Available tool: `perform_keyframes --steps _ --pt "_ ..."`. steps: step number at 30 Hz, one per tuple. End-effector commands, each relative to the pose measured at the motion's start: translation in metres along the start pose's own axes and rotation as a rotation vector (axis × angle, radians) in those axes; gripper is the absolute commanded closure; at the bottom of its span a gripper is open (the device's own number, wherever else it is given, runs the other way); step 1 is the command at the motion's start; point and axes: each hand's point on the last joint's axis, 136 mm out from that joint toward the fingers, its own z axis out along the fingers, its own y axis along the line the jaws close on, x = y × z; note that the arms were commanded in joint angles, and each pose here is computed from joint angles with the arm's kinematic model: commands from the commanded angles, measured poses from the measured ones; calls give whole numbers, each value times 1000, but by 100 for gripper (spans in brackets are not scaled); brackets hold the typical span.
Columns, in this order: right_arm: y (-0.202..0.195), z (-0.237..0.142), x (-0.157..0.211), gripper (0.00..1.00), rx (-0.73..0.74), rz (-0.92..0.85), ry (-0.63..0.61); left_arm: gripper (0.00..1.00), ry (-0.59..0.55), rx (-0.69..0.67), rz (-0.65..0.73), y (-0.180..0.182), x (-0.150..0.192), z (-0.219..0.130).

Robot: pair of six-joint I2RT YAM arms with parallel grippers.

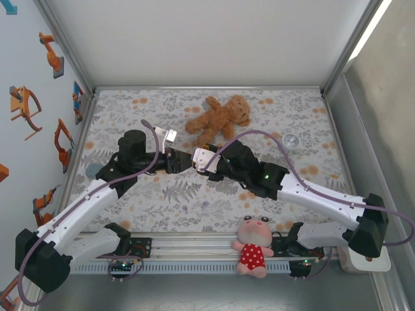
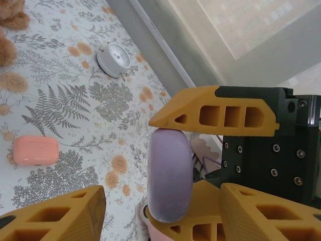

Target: Insert wireless bluetooth earbuds into charging case

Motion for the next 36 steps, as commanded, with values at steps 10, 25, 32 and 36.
perform_keyframes --steps 10,25,32,36 --pt "-13 -8 -8 54 53 21 -28 55 20 30 24 -9 -6 10" --pt "-16 -7 -7 54 65 22 -19 71 63 34 12 -7 1 18" --pt "-15 -8 -5 47 61 41 -3 80 54 41 30 -9 -1 18" --pt "-16 -14 -1 31 65 66 10 81 25 41 54 -10 -4 16"
